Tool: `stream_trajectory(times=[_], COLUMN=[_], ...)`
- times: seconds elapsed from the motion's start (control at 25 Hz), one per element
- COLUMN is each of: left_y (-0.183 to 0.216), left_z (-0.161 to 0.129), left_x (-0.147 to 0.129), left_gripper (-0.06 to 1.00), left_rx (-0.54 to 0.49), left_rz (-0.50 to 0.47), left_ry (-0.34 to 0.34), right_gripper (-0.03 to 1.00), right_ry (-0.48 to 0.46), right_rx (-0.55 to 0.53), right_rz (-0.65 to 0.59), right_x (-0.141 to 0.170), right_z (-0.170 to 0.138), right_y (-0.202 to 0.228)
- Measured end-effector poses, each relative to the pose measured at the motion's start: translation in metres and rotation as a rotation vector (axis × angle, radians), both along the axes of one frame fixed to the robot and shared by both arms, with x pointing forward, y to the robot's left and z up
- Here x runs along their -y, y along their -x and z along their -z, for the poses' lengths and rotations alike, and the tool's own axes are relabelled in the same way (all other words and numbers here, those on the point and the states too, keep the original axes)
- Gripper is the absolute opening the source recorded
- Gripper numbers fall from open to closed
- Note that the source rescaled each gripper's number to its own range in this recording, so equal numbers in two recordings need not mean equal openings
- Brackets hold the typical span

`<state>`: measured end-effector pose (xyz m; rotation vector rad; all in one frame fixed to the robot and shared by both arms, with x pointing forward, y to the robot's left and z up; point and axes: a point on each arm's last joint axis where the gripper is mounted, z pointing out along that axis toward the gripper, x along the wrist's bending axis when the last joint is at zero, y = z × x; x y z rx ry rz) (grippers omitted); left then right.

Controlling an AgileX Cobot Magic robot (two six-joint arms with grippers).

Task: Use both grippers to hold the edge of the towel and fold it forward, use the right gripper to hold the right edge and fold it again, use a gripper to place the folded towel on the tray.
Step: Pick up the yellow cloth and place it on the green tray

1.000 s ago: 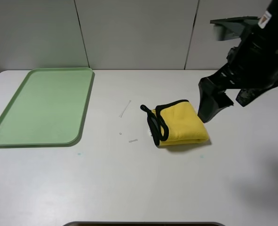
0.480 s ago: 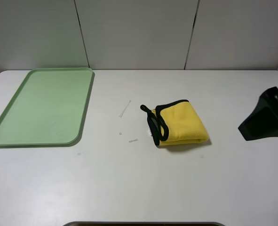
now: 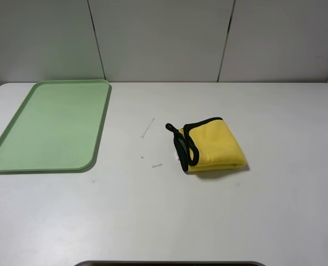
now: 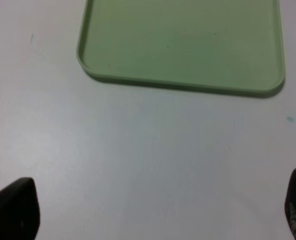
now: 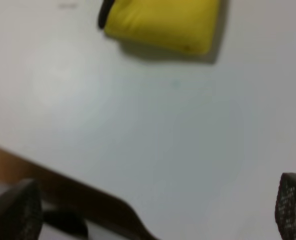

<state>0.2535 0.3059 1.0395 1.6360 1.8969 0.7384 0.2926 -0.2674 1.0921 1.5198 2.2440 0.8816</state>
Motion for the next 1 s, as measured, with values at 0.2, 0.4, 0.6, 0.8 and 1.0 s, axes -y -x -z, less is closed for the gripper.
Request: stream_trajectory(times=[0.2,0.4,0.6,0.8,1.0], left_y=[0.0,0.0,0.0,0.0,0.0], left_z=[0.0,0.0,0.0,0.0,0.0], left_x=[0.0,0.0,0.0,0.0,0.0], left_gripper=[0.98,0.98,0.98,0.98,0.98], left_rx=[0.0,0.0,0.0,0.0,0.0], left_rz=[0.0,0.0,0.0,0.0,0.0], left_ry=[0.0,0.0,0.0,0.0,0.0], right_gripper=[1.0,1.0,1.0,1.0,1.0], right_ry=[-0.042,-0.022,-0.031,-0.025,-0.02], right_rx=[0.162,0.277,0.404,0.446,0.451], right_rz=[0.164,0.238,0.299,0.358,0.373], right_x=[0.017,0.023,0.025,0.025,0.025], right_z=[0.011,0.029,0.035,0.039,0.039], right_y=[0.023,0.043,0.056,0.058,0.058])
